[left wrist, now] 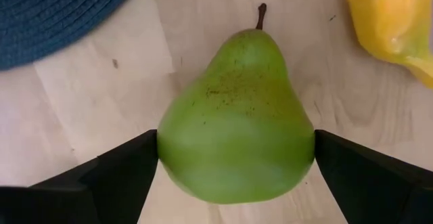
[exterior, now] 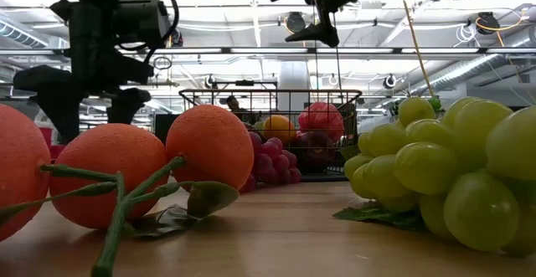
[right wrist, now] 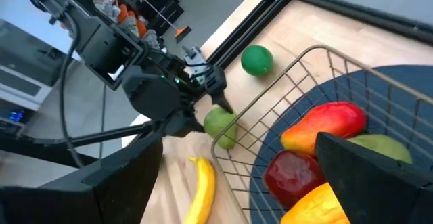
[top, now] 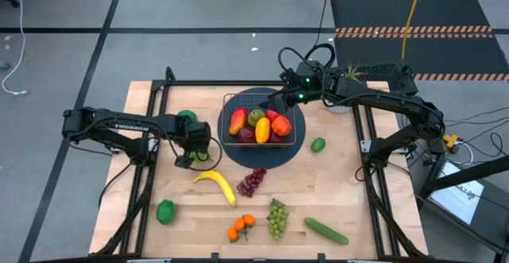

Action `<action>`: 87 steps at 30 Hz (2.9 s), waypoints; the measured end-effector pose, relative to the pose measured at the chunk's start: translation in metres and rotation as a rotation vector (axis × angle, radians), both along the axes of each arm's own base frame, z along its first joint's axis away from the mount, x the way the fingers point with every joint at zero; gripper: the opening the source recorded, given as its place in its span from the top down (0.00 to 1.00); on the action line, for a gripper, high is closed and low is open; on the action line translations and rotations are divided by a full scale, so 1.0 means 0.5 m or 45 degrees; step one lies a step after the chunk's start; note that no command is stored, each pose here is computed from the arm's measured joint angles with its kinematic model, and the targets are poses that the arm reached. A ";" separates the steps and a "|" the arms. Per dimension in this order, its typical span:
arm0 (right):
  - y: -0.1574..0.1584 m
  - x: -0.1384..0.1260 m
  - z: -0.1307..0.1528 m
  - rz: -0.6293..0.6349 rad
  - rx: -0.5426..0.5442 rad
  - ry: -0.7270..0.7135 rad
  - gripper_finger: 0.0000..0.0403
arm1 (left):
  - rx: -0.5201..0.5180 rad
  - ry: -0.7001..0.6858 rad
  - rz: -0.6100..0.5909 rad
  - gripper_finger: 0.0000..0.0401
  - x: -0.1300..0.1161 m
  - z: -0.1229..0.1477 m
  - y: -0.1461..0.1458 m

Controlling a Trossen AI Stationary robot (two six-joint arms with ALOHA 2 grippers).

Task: Build produce basket
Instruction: Put the green pear into the wire basket

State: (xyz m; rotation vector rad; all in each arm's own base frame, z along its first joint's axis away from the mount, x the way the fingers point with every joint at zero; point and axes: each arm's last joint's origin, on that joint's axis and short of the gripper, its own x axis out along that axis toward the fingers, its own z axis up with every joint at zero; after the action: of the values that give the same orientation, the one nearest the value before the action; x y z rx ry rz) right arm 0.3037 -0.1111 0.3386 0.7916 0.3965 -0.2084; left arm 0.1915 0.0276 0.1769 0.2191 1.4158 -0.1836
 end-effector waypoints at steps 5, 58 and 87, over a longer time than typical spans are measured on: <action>0.001 0.000 0.000 -0.002 0.040 -0.004 0.06 | 0.013 -0.014 0.026 0.13 0.001 -0.003 0.001; 0.016 0.006 0.000 0.018 0.062 -0.003 0.06 | -0.965 -1.681 0.407 0.17 -0.061 0.544 -0.029; -0.008 -0.005 0.003 0.280 -0.194 -0.054 0.06 | -0.986 -1.827 0.579 0.16 -0.046 0.559 -0.019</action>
State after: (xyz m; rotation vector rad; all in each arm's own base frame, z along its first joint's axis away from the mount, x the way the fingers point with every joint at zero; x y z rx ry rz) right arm 0.3010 -0.1151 0.3399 0.5967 0.4189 -0.0160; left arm 0.1685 0.0179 0.4564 -0.5422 -0.1126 -0.1280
